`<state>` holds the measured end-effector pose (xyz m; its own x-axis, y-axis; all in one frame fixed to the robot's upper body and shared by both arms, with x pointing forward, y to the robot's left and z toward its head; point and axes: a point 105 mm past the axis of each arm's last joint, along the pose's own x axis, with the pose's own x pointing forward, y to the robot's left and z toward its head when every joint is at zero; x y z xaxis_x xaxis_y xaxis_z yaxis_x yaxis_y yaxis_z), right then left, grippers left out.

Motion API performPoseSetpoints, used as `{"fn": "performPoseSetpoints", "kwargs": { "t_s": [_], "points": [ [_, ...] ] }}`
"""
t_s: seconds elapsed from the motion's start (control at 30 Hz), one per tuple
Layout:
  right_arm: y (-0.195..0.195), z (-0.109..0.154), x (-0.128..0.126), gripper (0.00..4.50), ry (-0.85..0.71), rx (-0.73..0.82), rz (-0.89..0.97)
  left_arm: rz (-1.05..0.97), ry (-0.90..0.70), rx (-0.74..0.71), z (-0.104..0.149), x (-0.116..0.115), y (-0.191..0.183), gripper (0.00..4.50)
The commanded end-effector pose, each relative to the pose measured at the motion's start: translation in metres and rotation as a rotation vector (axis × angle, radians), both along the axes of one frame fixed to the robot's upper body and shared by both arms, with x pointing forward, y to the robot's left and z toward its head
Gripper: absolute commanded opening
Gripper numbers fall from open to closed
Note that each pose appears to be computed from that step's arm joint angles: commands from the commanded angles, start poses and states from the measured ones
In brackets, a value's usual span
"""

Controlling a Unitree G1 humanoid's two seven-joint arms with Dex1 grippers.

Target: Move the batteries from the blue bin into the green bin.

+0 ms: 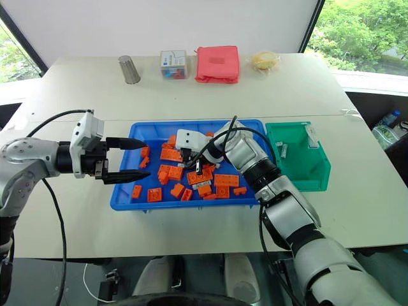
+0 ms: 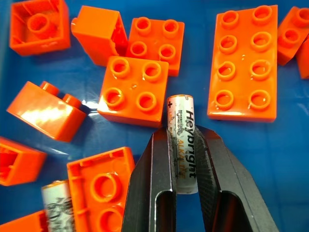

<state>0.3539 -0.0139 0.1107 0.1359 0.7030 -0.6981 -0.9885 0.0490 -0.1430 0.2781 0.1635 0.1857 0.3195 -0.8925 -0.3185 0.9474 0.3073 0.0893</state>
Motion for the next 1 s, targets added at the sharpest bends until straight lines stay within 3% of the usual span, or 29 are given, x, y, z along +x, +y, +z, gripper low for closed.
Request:
{"fn": "performPoseSetpoints", "kwargs": {
  "t_s": [0.03, 0.13, 0.27, 0.43, 0.53, 0.63, 0.77, 0.87, 1.0],
  "points": [
    [-0.013, 0.054, 0.004, 0.05, -0.052, 0.173, -0.096, -0.011, -0.059, -0.022, 0.013, 0.001, -0.004, 4.5],
    [-0.069, 0.101, 0.007, 0.05, -0.092, 0.305, -0.313, -0.011, -0.056, -0.026, 0.01, 0.001, -0.005, 4.5],
    [-0.148, 0.125, -0.006, 0.05, -0.128, 0.347, -0.569, -0.005, -0.051, -0.03, 0.007, 0.003, -0.003, 4.5],
    [-0.212, 0.124, -0.033, 0.05, -0.142, 0.307, -0.798, -0.014, -0.052, -0.039, 0.007, 0.009, -0.005, 4.5],
    [-0.251, 0.111, -0.046, 0.05, -0.16, 0.231, -0.935, -0.037, -0.052, -0.042, 0.007, 0.013, -0.009, 4.5],
    [-0.258, 0.101, -0.055, 0.05, -0.145, 0.211, -0.97, -0.053, -0.055, -0.045, 0.007, 0.017, -0.012, 4.5],
    [-0.253, 0.101, -0.05, 1.94, -0.179, 0.207, -0.962, -0.072, -0.059, -0.048, 0.009, 0.019, -0.016, 4.5],
    [-0.241, 0.116, -0.042, 3.4, -0.241, 0.205, -0.89, -0.079, -0.06, -0.047, 0.01, 0.019, -0.017, 4.5],
    [-0.193, 0.145, -0.032, 3.4, -0.29, 0.277, -0.666, -0.081, -0.061, -0.044, 0.011, 0.018, -0.017, 4.5]
  ]
}}
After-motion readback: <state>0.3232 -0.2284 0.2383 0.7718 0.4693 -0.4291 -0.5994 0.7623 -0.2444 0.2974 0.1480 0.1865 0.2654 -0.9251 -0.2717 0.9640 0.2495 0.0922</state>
